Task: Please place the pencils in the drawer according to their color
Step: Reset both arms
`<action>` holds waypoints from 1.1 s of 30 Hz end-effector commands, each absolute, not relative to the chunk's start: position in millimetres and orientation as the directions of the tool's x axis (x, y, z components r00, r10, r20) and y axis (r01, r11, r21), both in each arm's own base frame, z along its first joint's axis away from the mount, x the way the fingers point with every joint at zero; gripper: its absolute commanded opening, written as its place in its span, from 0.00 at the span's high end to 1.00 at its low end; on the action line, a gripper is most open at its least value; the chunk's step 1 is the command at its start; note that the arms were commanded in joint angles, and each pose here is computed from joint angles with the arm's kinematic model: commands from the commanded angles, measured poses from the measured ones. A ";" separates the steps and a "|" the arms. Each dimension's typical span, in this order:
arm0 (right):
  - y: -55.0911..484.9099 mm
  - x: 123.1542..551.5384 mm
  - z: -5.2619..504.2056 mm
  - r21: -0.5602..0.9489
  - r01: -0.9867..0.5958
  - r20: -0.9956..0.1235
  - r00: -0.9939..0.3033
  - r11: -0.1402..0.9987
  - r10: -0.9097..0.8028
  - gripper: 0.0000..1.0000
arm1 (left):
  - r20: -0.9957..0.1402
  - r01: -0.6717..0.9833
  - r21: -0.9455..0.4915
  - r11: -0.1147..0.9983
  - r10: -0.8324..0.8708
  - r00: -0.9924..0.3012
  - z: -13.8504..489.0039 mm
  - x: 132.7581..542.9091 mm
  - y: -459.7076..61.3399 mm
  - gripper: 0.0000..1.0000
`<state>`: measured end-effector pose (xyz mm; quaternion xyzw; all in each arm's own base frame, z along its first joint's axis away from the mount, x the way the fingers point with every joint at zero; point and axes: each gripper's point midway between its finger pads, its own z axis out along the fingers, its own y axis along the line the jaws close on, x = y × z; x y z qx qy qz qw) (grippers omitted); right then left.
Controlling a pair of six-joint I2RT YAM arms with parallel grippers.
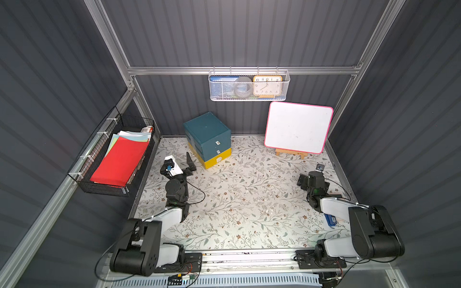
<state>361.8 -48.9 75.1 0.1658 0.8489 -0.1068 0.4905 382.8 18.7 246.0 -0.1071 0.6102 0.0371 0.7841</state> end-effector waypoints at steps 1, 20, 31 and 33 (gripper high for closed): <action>-34.8 382.1 99.3 0.025 0.284 -0.945 -0.306 0.959 0.115 0.01 | -0.917 -0.173 -0.095 0.980 -0.018 0.399 262.0 371.3 24.9 0.00; -37.9 392.5 97.6 0.047 0.268 -0.956 -0.266 0.962 0.121 0.01 | -0.975 -0.161 -0.104 0.982 -0.069 0.210 210.8 432.5 56.2 0.00; -37.8 393.1 97.2 0.047 0.268 -0.955 -0.269 0.962 0.122 0.01 | -0.974 -0.187 -0.103 0.977 -0.061 0.218 212.1 430.3 60.9 0.00; -37.4 392.9 98.1 0.046 0.265 -0.957 -0.265 0.963 0.119 0.01 | -0.972 -0.201 -0.101 0.974 -0.055 0.226 214.3 429.3 63.2 0.00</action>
